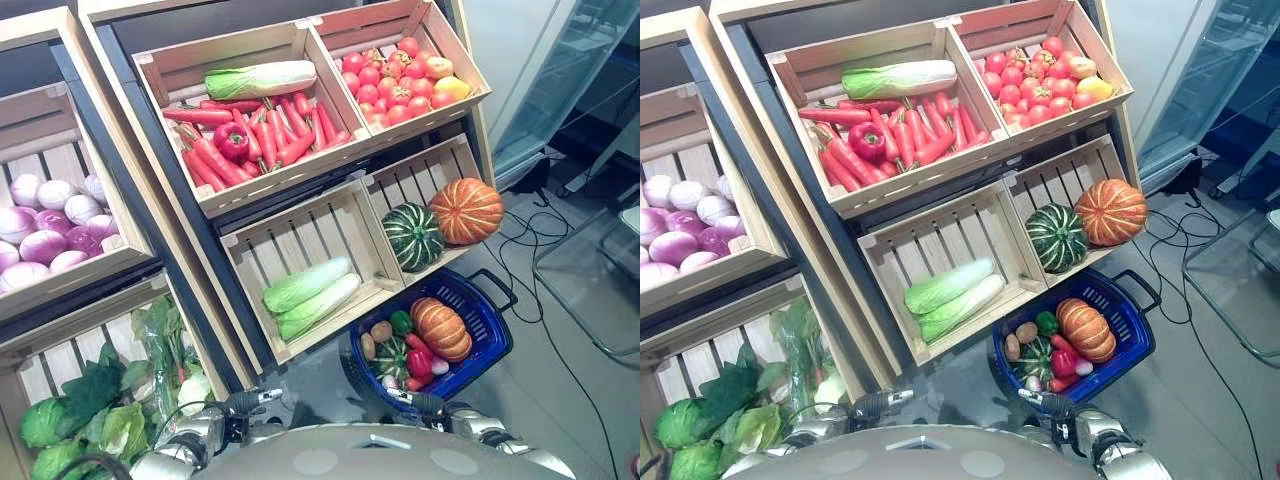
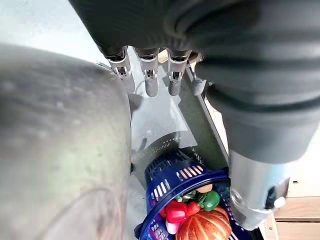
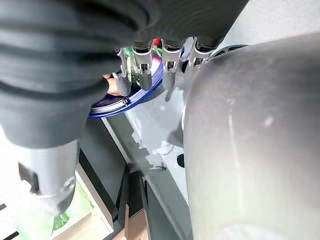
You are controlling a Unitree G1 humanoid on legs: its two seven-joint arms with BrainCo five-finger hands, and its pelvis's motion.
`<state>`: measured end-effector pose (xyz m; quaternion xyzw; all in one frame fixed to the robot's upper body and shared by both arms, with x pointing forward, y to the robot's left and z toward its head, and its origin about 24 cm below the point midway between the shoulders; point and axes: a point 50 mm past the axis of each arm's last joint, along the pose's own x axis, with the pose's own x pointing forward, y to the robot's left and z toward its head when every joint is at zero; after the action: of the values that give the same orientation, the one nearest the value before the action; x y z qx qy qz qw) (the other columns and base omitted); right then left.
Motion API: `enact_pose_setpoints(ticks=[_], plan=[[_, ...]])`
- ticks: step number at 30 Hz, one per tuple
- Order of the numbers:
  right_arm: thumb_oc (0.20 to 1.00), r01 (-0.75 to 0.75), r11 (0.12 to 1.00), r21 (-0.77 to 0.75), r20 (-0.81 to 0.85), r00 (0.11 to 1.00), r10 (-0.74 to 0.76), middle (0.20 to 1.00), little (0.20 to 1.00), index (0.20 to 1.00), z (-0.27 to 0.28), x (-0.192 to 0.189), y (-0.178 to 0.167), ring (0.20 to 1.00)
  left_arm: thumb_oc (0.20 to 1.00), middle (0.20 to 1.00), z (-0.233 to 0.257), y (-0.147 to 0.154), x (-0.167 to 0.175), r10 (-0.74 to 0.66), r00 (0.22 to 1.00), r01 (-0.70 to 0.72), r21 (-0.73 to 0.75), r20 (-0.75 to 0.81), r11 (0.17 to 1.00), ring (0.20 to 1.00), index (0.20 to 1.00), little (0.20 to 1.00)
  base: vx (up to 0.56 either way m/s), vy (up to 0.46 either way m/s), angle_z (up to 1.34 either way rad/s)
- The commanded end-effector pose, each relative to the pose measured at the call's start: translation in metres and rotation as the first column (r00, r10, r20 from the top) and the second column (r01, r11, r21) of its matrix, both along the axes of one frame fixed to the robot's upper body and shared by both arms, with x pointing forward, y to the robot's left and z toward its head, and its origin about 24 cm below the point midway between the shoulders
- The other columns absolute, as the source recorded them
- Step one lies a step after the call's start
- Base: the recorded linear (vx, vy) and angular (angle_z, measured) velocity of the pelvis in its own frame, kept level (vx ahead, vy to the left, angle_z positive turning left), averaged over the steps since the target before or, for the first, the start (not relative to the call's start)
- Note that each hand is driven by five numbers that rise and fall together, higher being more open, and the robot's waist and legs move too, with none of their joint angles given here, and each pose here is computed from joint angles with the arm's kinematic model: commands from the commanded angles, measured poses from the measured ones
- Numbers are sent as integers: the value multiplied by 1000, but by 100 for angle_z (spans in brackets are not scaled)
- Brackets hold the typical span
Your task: Pick up fruits and vegetables into the basket
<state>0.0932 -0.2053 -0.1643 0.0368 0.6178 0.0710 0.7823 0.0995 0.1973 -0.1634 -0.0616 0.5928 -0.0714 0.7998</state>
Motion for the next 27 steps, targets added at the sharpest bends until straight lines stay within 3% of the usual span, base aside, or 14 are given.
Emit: enact_pose_setpoints(ticks=[1,9,15,19,21,22,24,25,27], plan=[[1000,-2,998,63,-84,996,7,1000,1000,1000,-6,-16,17,1000,1000,1000,-4,-15,-3,-56,997,55,-11,-59,998,1000,1000,1000,39,-45,39],[1000,-55,998,20,31,998,54,1000,1000,1000,-3,1,14,1000,1000,1000,1,-17,15,-149,986,148,14,72,989,1000,1000,1000,0,0,0],[1000,-38,998,-40,227,973,47,1000,1000,1000,10,32,0,1000,1000,1000,27,-5,68,-87,913,44,116,399,992,1000,1000,1000,36,-7,1],[1000,-12,992,-130,391,918,62,1000,1000,1000,23,55,-11,1000,1000,1000,50,10,91,-156,789,-14,271,595,963,1000,1000,1000,55,-21,3],[1000,77,984,-160,547,837,23,1000,1000,1000,45,84,-10,1000,1000,1000,88,8,121,-166,622,-74,268,766,961,1000,1000,1000,75,-6,2],[1000,82,984,-160,555,832,21,1000,1000,1000,47,86,-9,1000,1000,1000,91,8,122,-168,613,-75,269,772,960,1000,1000,1000,51,-22,3],[1000,133,979,-151,671,742,3,1000,1000,1000,72,104,1,1000,1000,1000,125,9,133,-180,480,-88,251,859,964,1000,1000,1000,50,-40,3],[1000,169,978,-125,751,660,-18,1000,1000,1000,92,112,4,1000,1000,1000,152,14,136,-200,358,-100,251,912,963,1000,1000,1000,69,-42,1],[1000,205,975,-87,822,567,-46,1000,1000,1000,109,115,2,1000,1000,1000,174,17,136,-225,238,-121,259,945,958,1000,1000,1000,69,-19,1]])
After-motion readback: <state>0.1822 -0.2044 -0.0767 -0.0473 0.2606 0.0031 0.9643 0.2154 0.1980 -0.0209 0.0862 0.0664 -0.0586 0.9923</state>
